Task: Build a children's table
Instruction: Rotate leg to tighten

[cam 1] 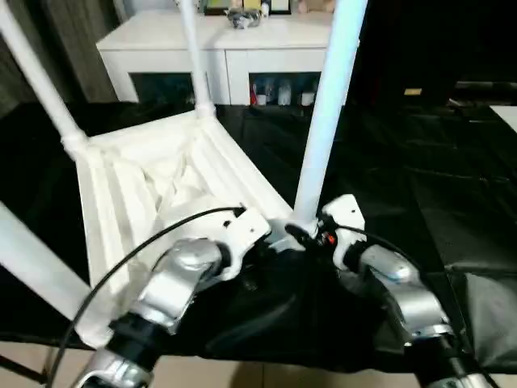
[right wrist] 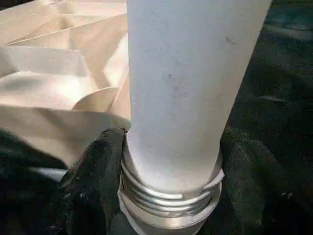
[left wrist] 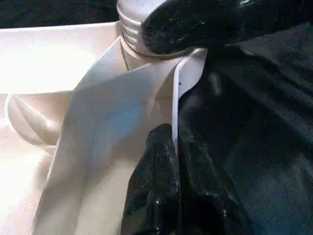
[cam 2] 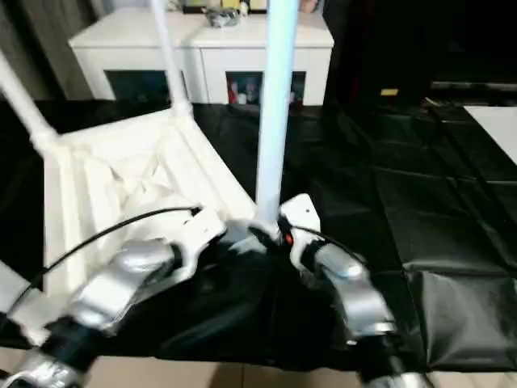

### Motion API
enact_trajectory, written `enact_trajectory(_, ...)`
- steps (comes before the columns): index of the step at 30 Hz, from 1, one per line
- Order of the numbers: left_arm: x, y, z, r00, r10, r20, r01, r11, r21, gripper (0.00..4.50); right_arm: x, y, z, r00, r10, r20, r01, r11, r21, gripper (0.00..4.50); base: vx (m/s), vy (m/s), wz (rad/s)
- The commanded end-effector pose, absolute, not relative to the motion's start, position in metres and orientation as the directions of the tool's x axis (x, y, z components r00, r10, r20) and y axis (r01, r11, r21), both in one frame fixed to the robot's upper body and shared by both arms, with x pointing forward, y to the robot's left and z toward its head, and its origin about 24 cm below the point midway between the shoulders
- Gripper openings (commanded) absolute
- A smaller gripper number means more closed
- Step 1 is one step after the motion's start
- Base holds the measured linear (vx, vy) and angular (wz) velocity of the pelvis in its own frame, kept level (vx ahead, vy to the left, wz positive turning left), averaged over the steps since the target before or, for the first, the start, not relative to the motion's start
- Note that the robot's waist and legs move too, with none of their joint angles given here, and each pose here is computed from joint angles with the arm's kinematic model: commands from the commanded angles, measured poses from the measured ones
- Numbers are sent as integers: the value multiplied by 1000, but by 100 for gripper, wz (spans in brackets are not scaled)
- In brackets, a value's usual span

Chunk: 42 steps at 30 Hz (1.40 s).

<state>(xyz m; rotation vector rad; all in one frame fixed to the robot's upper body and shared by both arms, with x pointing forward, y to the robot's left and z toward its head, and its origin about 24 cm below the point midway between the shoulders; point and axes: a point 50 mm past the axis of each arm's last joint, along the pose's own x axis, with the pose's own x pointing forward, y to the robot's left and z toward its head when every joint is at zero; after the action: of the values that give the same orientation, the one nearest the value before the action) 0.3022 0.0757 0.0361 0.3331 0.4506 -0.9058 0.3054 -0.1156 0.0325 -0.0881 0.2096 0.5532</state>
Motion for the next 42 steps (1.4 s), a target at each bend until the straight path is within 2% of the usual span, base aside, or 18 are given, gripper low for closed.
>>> enact_trajectory(1, 317, 99, 22, 697, -490, -523, 631, 765, 126, 0, 305, -100, 19, 845, 466, -263, -476, 879, 30, 262, 0, 0, 0)
enact_trajectory(3, 324, 102, 24, 728, -452, -515, 594, 791, 145, 0, 309, -91, 16, 864, 414, -286, -433, 901, -4, 262, 0, 0, 0)
enact_trajectory(5, 324, 102, 24, 727, -456, -514, 598, 788, 147, 0, 309, -87, 18, 853, 444, -276, -457, 889, 17, 262, 0, 0, 0)
enact_trajectory(7, 324, 102, 25, 723, -461, -515, 604, 783, 147, 0, 309, -84, 20, 845, 469, -255, -474, 879, 47, 332, 0, 0, 0)
enact_trajectory(8, 321, 102, 24, 700, -485, -524, 637, 756, 150, 0, 310, -84, 29, 836, 511, -202, -510, 858, 58, 332, 0, 0, 0)
enact_trajectory(10, 318, 102, 22, 680, -503, -533, 661, 735, 150, 0, 311, -87, 34, 837, 517, -180, -518, 854, 46, 338, 0, 0, 0)
enact_trajectory(12, 315, 102, 21, 658, -526, -539, 689, 709, 150, 0, 312, -90, 39, 825, 540, -165, -542, 839, 37, 375, 0, 0, 0)
enact_trajectory(14, 309, 101, 20, 599, -585, -547, 754, 643, 139, 0, 312, -97, 46, 790, 594, -153, -599, 801, 20, 379, 0, 0, 0)
enact_trajectory(16, 305, 101, 20, 569, -609, -553, 781, 611, 131, 0, 311, -101, 49, 769, 621, -153, -627, 779, 8, 410, 0, 0, 0)
enact_trajectory(18, 301, 102, 20, 530, -637, -560, 812, 571, 119, 0, 310, -107, 52, 737, 657, -159, -666, 746, -6, 410, 0, 0, 0)
enact_trajectory(20, 289, 104, 22, 414, -714, -565, 890, 449, 84, 0, 303, -125, 58, 642, 744, -186, -761, 648, -33, 410, 0, 0, 0)
enact_trajectory(21, 287, 105, 22, 402, -721, -564, 896, 437, 79, 0, 303, -127, 59, 633, 751, -188, -769, 639, -36, 410, 0, 0, 0)
enact_trajectory(22, 276, 108, 24, 299, -767, -567, 941, 336, 42, 0, 296, -140, 63, 555, 802, -220, -829, 556, -63, 410, 0, 0, 0)
enact_trajectory(24, 268, 113, 26, 219, -784, -581, 967, 255, 21, 0, 292, -150, 66, 498, 829, -253, -865, 495, -81, 410, 0, 0, 0)
enact_trajectory(27, 262, 118, 30, 154, -797, -584, 980, 199, -13, 0, 286, -156, 67, 438, 850, -294, -898, 432, -89, 410, 0, 0, 0)
enact_trajectory(37, 262, 124, 36, 130, -801, -584, 985, 174, -20, 0, 281, -146, 60, 334, 876, -349, -942, 322, -94, 410, 0, 0, 0)
enact_trajectory(42, 261, 125, 36, 123, -798, -591, 985, 170, -24, 0, 286, -139, 57, 336, 875, -348, -941, 323, -98, 410, 0, 0, 0)
